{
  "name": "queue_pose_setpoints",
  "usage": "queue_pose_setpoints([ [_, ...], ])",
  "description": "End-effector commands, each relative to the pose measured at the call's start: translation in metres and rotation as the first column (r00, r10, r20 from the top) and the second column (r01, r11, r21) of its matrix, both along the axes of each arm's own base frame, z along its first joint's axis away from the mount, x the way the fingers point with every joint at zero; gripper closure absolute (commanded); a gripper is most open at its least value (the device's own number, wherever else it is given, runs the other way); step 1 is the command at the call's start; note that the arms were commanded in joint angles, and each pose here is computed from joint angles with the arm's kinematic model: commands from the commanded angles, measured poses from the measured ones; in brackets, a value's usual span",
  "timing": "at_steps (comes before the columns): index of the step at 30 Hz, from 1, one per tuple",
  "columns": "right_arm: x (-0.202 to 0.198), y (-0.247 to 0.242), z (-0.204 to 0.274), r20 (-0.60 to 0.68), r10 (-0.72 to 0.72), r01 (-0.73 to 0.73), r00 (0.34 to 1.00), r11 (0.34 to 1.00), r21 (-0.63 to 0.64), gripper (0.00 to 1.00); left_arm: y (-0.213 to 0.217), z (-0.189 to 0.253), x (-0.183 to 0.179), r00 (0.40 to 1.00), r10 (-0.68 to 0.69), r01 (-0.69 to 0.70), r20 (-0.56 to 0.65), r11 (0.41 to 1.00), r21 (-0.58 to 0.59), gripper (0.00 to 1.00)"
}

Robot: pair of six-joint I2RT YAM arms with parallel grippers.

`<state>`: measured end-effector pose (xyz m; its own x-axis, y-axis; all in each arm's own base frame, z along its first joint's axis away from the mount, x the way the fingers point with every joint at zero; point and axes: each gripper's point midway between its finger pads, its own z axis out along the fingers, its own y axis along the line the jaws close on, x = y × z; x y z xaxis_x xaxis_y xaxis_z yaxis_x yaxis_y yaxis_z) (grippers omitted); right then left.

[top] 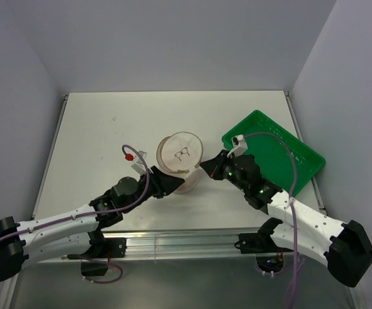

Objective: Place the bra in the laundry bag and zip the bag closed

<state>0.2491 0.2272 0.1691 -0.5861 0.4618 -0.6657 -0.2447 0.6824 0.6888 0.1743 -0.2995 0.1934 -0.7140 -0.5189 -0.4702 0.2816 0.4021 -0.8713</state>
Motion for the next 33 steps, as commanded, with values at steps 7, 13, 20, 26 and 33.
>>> queue_pose_setpoints([
  [7, 0.003, -0.003, 0.012, 0.069, -0.007, 0.006, 0.998, 1.0, 0.015, 1.0, 0.015, 0.043, 0.043, 0.963, 0.207, -0.224, 0.175, 0.971, 0.083, 0.51],
  [13, 0.004, 0.001, 0.013, 0.069, 0.006, -0.007, 0.998, 1.0, 0.019, 1.0, -0.005, 0.031, 0.049, 0.962, 0.115, -0.169, 0.246, 0.962, 0.213, 0.51],
  [20, 0.004, -0.001, 0.012, 0.072, 0.001, -0.002, 0.997, 1.0, 0.008, 1.0, -0.01, 0.005, 0.046, 0.98, 0.097, -0.139, 0.174, 0.957, 0.253, 0.55],
  [26, 0.003, -0.002, 0.011, 0.073, -0.001, 0.001, 0.997, 1.0, 0.005, 1.0, -0.007, -0.005, 0.049, 0.979, 0.119, -0.16, 0.163, 0.951, 0.266, 0.54],
  [33, 0.004, -0.003, 0.011, 0.075, -0.006, 0.006, 0.997, 1.0, 0.002, 1.0, 0.002, -0.013, 0.052, 0.976, 0.161, -0.197, 0.145, 0.938, 0.285, 0.56],
])
